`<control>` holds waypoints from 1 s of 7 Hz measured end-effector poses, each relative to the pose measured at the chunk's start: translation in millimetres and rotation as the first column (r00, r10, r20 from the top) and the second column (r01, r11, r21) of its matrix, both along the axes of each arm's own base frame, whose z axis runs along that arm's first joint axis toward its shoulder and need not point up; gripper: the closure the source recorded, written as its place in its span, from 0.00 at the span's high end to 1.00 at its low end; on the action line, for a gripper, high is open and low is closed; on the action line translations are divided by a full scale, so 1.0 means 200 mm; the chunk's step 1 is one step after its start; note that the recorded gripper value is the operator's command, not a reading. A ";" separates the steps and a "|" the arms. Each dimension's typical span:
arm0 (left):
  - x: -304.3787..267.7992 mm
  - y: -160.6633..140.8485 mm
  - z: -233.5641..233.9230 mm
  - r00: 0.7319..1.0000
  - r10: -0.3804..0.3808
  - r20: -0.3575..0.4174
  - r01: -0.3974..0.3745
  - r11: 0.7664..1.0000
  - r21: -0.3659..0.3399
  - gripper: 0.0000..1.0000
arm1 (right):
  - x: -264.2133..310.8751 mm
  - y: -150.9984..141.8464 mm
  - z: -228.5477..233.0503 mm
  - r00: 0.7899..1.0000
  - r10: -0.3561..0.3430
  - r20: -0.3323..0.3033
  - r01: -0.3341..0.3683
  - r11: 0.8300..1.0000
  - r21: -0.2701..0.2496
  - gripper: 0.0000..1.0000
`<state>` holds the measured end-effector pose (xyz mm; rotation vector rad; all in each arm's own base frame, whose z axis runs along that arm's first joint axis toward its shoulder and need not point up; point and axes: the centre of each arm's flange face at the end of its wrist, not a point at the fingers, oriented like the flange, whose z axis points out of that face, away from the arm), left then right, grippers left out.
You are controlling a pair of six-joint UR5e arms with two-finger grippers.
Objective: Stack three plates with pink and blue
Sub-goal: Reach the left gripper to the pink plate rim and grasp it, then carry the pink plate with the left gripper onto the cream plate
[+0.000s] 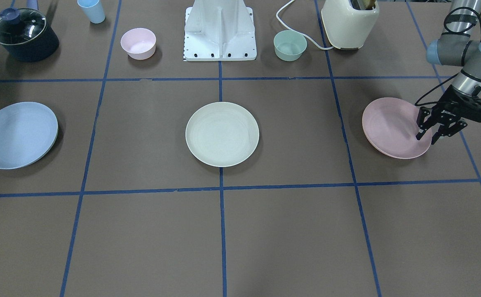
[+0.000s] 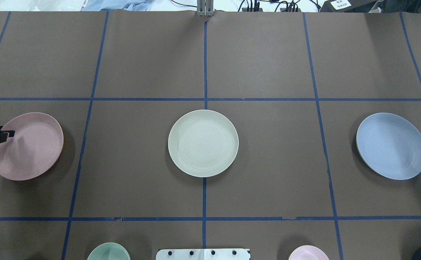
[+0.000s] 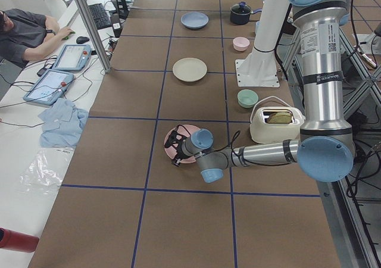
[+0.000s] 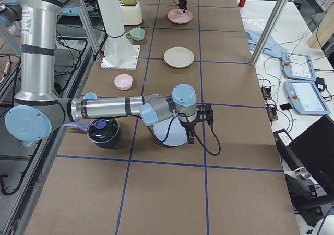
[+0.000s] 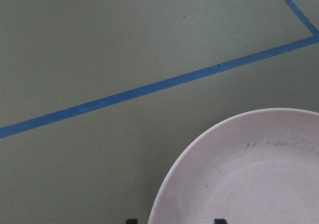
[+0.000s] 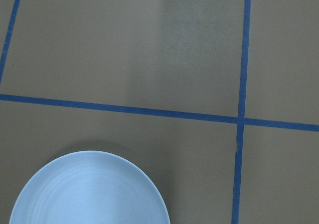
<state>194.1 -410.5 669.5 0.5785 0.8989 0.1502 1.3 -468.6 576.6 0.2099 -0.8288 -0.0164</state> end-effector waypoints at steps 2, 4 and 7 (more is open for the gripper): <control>0.01 0.01 0.00 1.000 0.005 -0.001 -0.005 1.000 0.002 0.00 | 0.00 0.01 0.00 1.000 -0.001 0.000 0.001 1.000 0.001 1.00; 0.02 0.00 -0.07 1.000 0.008 -0.024 -0.007 1.000 0.027 0.00 | 0.00 0.03 0.01 1.000 0.000 0.002 0.000 1.000 0.013 1.00; 0.05 -0.01 -0.43 0.990 0.057 -0.126 -0.043 0.992 0.117 0.00 | 0.01 0.05 0.02 1.000 0.002 0.005 -0.002 1.000 0.028 1.00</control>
